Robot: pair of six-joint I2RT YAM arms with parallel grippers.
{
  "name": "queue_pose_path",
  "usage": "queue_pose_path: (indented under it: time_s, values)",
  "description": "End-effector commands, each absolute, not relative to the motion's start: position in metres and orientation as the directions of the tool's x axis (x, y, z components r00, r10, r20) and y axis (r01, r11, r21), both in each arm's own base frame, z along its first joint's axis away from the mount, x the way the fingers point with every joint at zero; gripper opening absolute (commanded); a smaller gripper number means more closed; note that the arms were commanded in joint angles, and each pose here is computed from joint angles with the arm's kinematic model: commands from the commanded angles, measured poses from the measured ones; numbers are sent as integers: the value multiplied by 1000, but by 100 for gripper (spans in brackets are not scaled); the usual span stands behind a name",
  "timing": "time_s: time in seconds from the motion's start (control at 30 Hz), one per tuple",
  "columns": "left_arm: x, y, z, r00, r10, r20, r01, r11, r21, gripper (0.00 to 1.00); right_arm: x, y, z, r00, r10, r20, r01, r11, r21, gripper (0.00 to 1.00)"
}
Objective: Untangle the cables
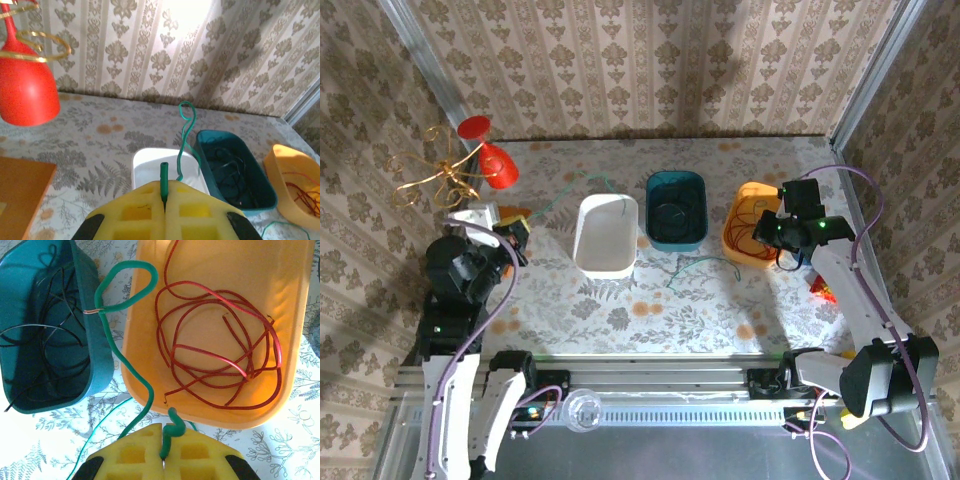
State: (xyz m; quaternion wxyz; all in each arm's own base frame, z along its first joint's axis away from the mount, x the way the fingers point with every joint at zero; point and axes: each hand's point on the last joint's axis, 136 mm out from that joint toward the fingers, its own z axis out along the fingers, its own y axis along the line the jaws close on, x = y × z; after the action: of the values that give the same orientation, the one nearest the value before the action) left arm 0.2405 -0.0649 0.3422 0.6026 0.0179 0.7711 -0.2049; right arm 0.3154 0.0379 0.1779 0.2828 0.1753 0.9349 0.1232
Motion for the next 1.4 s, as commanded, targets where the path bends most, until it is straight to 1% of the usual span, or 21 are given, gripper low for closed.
queue_pose_path:
  time_s: [0.0, 0.23, 0.47, 0.73, 0.8, 0.93, 1.13, 1.33, 1.37]
  values:
    - [245, -59, 357, -226, -236, -945, 253, 923, -291, 0, 318, 42, 188, -768, 381, -515, 225, 913, 340, 0]
    - [246, -60, 324, -318, -209, -925, 237, 927, -291, 0, 317, 41, 188, -765, 386, -515, 231, 911, 341, 0]
    - [234, -55, 292, -388, -174, -905, 197, 944, -266, 0, 315, 41, 188, -769, 382, -513, 229, 913, 337, 0]
    - [233, -74, 234, -543, -132, -829, 226, 928, -295, 0, 317, 41, 189, -767, 384, -514, 229, 912, 341, 0]
    - [236, -80, 224, -577, -96, -811, 233, 932, -277, 0, 317, 41, 190, -766, 385, -514, 229, 912, 340, 0]
    - [244, -91, 216, -610, 14, -792, 253, 951, -177, 0, 316, 41, 189, -769, 385, -511, 231, 912, 338, 0]
    - [259, -120, 208, -656, 159, -738, 338, 936, -98, 0, 315, 44, 190, -773, 383, -506, 224, 911, 347, 0]
    - [276, -141, 188, -705, 230, -671, 391, 915, -98, 0, 312, 51, 192, -785, 358, -506, 199, 919, 341, 0]
    - [276, -151, 185, -706, 257, -660, 422, 901, -101, 0, 311, 53, 192, -789, 351, -503, 194, 921, 339, 0]
